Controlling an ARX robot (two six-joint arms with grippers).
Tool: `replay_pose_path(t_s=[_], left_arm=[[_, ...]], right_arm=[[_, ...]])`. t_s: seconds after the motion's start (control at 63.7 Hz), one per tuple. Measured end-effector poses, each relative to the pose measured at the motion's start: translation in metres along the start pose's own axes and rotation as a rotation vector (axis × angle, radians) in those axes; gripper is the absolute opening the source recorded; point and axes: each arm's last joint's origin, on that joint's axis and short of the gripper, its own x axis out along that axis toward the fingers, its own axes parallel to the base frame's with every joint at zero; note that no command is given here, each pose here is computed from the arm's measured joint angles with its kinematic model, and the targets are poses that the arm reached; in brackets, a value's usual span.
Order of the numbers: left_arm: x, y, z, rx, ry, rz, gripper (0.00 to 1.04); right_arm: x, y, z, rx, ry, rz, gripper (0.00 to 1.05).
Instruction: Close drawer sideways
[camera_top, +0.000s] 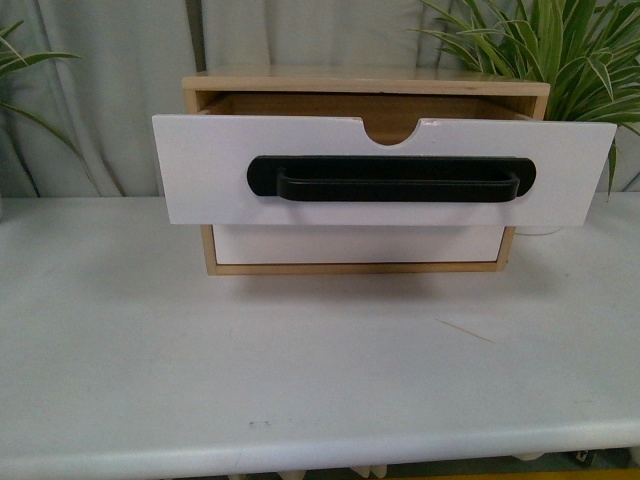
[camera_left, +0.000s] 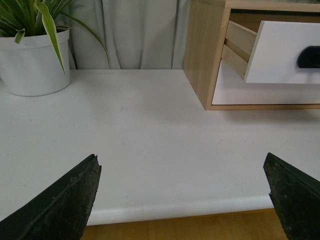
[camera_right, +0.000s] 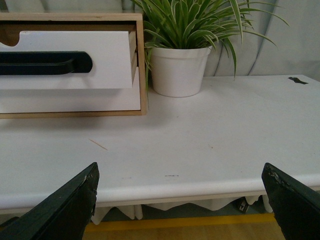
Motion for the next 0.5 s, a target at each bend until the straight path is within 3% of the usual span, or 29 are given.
replay_pose_path(t_s=[0.503], left_arm=[[0.0000,0.0000,0.0000,0.000,0.000,0.000,0.99]], right_arm=[[0.0000,0.0000,0.0000,0.000,0.000,0.000,0.96]])
